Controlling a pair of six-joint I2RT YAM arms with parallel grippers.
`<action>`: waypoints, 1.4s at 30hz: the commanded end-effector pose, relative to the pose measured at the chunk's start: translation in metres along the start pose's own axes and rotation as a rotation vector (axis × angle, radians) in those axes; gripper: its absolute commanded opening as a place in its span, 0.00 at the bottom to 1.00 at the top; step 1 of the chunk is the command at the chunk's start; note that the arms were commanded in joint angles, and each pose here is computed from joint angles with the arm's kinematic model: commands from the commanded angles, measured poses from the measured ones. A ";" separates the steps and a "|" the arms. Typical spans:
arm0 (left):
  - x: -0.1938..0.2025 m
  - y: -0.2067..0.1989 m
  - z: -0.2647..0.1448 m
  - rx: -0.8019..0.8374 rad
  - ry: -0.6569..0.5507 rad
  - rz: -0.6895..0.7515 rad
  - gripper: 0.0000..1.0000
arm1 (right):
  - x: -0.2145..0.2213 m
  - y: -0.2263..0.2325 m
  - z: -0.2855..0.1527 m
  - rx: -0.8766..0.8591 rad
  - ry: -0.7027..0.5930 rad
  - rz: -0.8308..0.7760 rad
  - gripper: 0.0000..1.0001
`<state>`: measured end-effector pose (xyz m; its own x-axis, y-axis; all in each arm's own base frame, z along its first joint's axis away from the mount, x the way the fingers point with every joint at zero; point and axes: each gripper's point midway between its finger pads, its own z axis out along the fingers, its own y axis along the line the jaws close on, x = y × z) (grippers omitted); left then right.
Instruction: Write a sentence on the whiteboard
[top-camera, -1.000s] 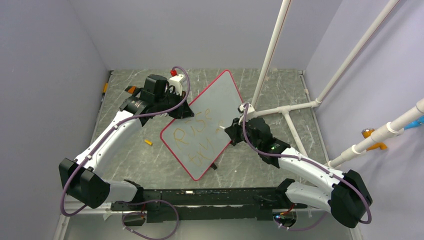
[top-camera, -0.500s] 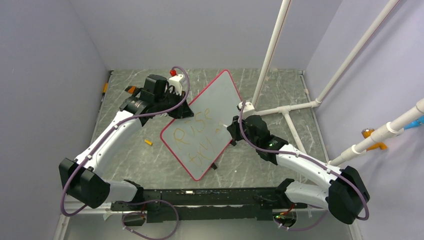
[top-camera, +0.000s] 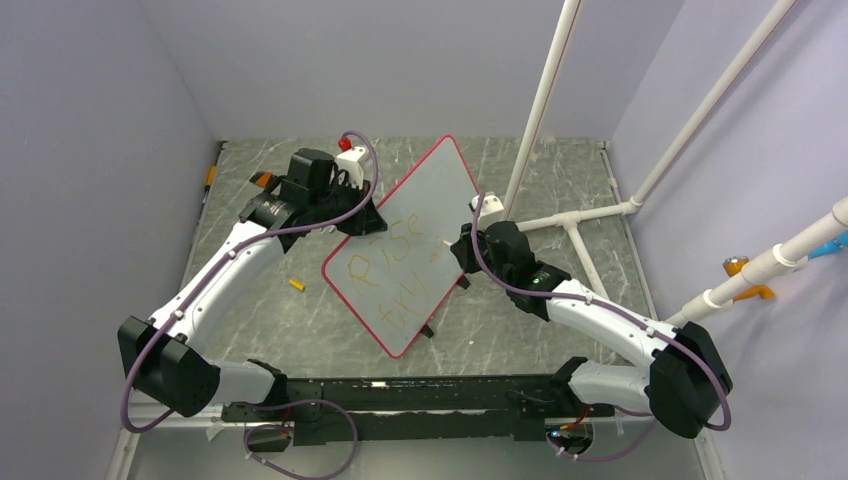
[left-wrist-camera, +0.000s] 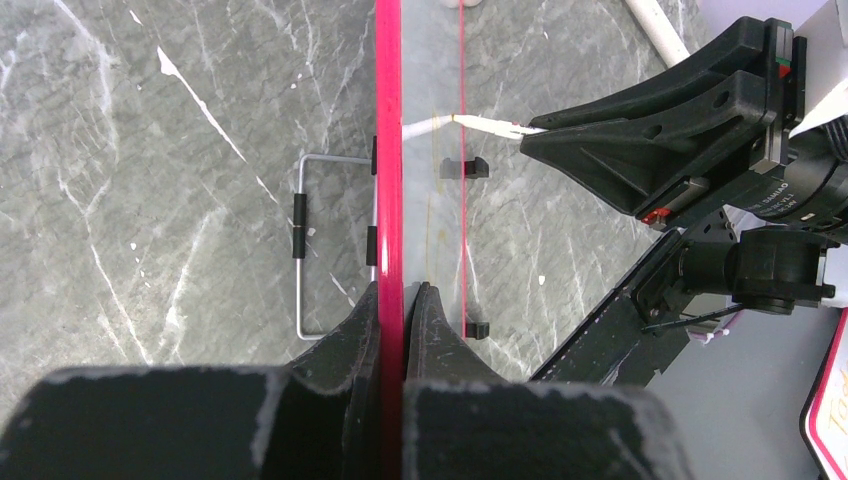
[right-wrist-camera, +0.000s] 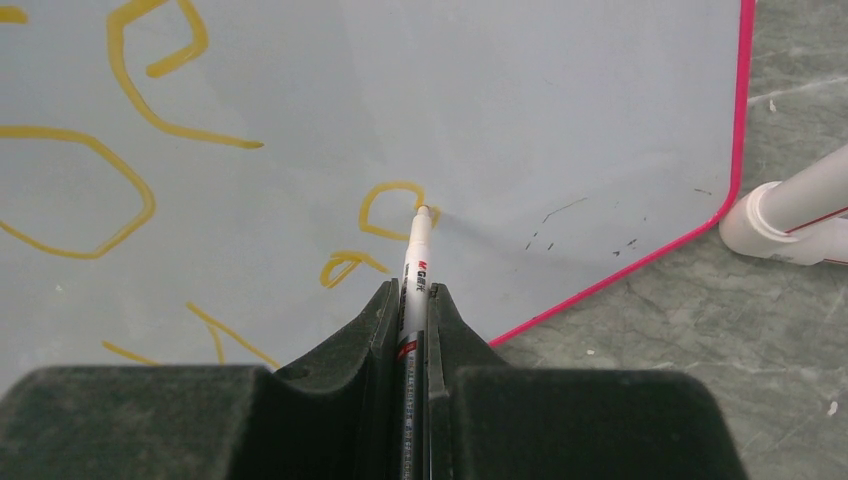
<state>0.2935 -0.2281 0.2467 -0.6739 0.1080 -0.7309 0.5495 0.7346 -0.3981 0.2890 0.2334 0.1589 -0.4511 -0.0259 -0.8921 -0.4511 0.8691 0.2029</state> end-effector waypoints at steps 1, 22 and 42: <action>0.014 0.057 0.004 -0.238 0.053 0.197 0.00 | -0.026 0.025 -0.001 -0.110 -0.083 0.023 0.00; 0.012 0.056 0.002 -0.238 0.046 0.202 0.00 | 0.002 0.014 -0.003 -0.072 -0.014 0.030 0.00; 0.011 0.055 -0.001 -0.239 0.035 0.206 0.00 | 0.052 0.007 -0.021 -0.086 0.081 0.077 0.00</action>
<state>0.2930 -0.2296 0.2483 -0.6696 0.1060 -0.7351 0.5525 0.7326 -0.3976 0.2523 0.2238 0.1170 -0.5454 -0.0295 -0.8377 -0.4615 0.8448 0.2707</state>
